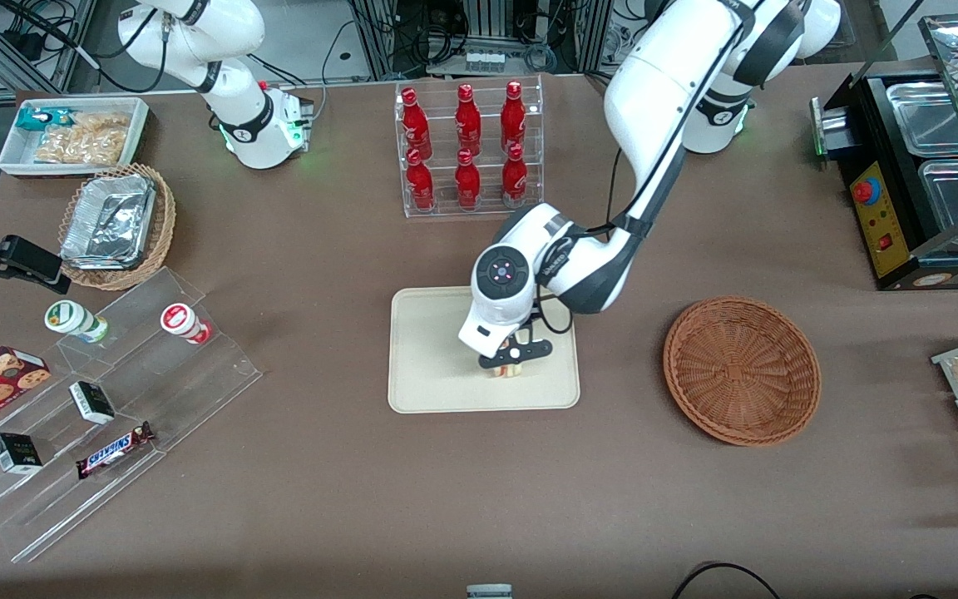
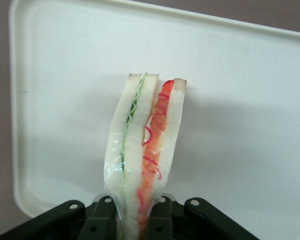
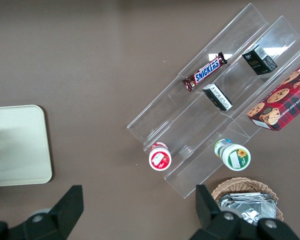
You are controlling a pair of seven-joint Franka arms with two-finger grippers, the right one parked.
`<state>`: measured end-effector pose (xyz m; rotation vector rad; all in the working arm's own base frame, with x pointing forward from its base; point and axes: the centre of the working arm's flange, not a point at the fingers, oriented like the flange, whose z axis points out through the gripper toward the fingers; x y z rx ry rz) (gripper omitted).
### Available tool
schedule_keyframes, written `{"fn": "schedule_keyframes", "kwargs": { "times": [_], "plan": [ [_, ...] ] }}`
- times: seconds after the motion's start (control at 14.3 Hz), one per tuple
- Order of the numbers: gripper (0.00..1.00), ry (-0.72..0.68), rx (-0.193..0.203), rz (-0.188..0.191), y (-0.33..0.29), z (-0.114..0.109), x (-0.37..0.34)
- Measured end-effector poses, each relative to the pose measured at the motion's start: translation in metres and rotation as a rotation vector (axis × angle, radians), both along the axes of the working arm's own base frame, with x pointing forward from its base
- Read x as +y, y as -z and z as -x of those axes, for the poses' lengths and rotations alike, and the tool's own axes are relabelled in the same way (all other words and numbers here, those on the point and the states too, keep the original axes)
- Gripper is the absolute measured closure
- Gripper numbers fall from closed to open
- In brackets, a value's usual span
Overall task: Place sandwich from basket to tray
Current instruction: 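Lift the sandwich and carry it with the left gripper over the tray, then lower the sandwich onto the tray and open the left gripper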
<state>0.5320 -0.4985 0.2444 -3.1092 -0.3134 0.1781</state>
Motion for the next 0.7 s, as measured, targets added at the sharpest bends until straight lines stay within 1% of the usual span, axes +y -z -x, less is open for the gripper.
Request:
{"fn": "schedule_keyframes", "kwargs": {
  "times": [0.14,0.21,0.42,0.56,0.7],
  "plan": [
    [0.85,0.001,-0.009,0.008,0.010,0.009,-0.014],
    [0.85,0.001,-0.011,0.011,0.011,0.010,-0.018],
    [0.84,0.001,-0.017,0.020,0.011,0.008,-0.022],
    [0.81,0.003,-0.014,0.020,0.015,0.008,-0.023],
    [0.63,0.002,-0.021,0.027,0.020,0.007,-0.024]
  ]
}}
